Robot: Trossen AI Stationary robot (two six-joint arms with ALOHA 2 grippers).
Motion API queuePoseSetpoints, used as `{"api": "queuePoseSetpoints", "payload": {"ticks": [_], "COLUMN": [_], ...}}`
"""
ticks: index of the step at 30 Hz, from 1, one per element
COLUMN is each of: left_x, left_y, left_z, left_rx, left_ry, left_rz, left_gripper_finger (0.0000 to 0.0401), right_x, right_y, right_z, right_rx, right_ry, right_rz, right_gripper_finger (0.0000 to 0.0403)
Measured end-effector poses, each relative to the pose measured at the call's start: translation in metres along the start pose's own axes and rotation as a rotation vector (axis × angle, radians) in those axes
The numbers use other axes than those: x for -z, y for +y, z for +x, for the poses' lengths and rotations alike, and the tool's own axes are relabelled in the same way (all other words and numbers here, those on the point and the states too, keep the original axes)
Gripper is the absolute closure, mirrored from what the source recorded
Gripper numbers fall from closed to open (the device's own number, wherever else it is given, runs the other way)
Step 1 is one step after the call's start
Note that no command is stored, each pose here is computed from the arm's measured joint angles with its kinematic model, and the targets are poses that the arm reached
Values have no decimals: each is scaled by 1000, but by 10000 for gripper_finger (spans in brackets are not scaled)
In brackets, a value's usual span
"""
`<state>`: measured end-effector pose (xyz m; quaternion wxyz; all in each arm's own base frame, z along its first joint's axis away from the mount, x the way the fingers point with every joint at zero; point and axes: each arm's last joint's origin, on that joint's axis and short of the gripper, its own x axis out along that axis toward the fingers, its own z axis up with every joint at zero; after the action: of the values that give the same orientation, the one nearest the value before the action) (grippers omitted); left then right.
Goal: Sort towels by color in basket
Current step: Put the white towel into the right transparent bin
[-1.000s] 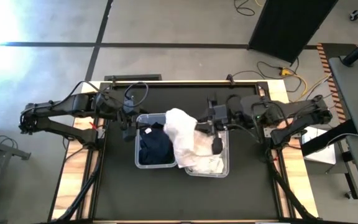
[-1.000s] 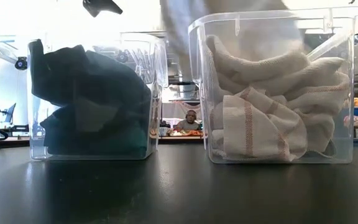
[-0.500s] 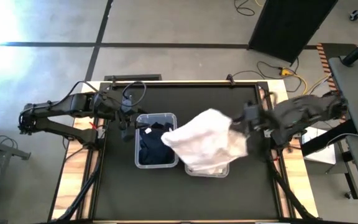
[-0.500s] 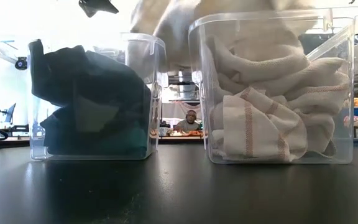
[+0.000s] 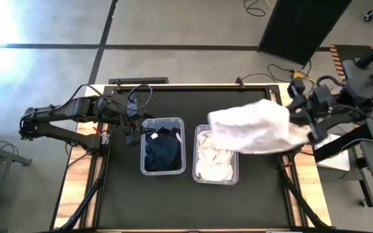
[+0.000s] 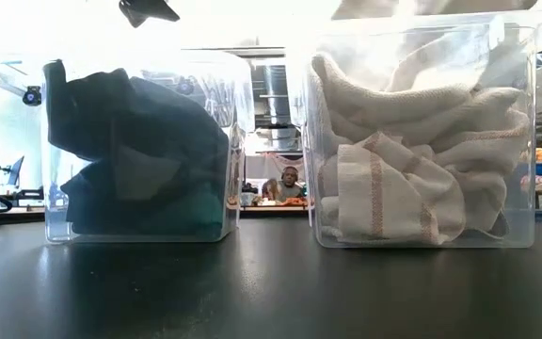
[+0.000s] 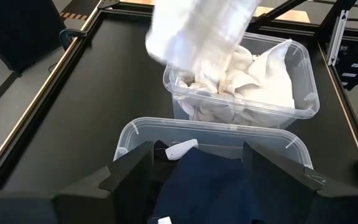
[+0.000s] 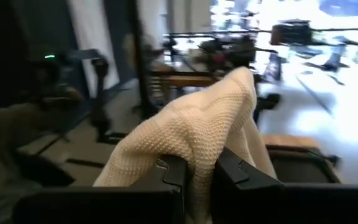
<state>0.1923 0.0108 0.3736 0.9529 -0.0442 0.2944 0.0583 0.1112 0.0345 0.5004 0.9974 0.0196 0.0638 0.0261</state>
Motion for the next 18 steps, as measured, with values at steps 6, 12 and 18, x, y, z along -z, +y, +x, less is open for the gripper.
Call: {"api": "queuePoseSetpoints", "payload": {"ticks": [6,12,18], "left_x": [0,0,0], "left_y": [0,0,0], "left_z": [0,0,0], "left_rx": [0,0,0], "left_ry": [0,0,-3], "left_rz": [2,0,2], "left_gripper_finger": [168,168,168], "right_x": [-1,-13,-9], "right_y": [10,19,32], "right_z": [10,21,62], "right_rx": [-232,-370,-366], "right_ry": [16,-112,-88], "right_rz": [-45,-109,-182], "right_gripper_finger": [376,376,376]}}
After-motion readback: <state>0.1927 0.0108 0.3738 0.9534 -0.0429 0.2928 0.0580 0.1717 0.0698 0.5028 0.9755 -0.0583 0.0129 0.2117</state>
